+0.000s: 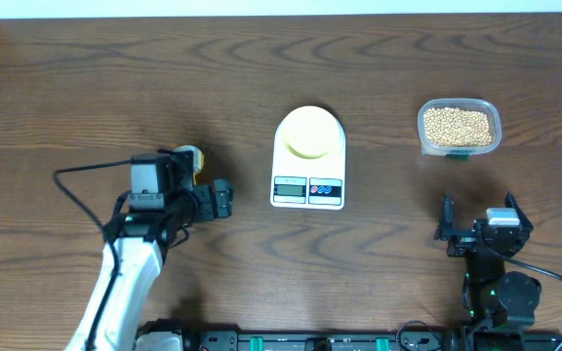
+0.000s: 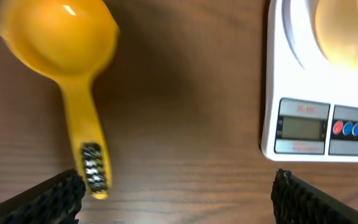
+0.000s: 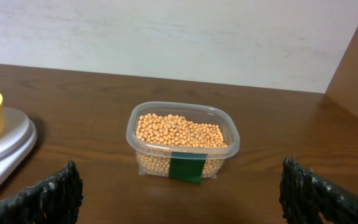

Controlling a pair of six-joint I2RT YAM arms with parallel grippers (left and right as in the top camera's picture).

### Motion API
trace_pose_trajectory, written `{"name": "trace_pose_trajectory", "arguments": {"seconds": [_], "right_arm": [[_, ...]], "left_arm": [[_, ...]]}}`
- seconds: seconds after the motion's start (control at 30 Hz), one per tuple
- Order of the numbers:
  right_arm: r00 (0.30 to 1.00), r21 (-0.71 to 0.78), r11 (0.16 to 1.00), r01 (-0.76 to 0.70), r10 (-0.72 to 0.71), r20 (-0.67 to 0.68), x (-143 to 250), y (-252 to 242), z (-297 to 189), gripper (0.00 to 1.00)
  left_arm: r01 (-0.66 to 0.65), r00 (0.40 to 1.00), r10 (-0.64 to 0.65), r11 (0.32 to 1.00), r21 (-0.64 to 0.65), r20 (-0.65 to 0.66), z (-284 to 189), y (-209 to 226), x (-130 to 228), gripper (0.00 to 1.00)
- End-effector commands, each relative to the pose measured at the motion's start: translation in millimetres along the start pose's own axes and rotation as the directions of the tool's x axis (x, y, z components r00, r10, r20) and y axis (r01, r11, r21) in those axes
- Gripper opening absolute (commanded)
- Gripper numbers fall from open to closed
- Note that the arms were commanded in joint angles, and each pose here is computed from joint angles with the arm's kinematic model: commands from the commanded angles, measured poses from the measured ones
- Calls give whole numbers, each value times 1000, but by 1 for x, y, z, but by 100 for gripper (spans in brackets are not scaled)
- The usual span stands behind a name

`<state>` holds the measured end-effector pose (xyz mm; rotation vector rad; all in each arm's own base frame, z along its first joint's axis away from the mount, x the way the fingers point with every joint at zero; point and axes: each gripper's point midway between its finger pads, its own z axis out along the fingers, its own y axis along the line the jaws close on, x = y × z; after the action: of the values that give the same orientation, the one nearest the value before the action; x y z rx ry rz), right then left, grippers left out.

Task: Scoop item into bowl and weigh 50g on scale
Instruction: 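Lower the left gripper onto the yellow scoop handle and close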

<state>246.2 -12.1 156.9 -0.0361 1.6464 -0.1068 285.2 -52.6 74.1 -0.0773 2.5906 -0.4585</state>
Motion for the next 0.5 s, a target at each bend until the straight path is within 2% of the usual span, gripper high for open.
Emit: {"name": "trace_pose_trajectory", "arguments": {"seconds": [0.0, 0.2, 0.33, 0.4, 0.47], "right_arm": [[1000, 9, 1000, 10, -10, -1, 1, -2, 0, 99], [1000, 9, 1000, 10, -10, -1, 1, -2, 0, 99], [1000, 9, 1000, 10, -10, -1, 1, -2, 0, 99], [1000, 9, 1000, 10, -10, -1, 1, -2, 0, 99], [1000, 9, 1000, 10, -10, -1, 1, -2, 0, 99]], "left_arm": [[23, 999, -22, 999, 47, -33, 7, -7, 2, 98], [6, 1000, -6, 999, 47, -10, 12, -6, -5, 98], [1, 1000, 0, 999, -34, 12, 12, 8, -9, 97], [2, 1000, 0, 997, -79, 17, 12, 16, -10, 77], [3, 1000, -1, 993, -115, 20, 11, 22, -10, 68]]}}
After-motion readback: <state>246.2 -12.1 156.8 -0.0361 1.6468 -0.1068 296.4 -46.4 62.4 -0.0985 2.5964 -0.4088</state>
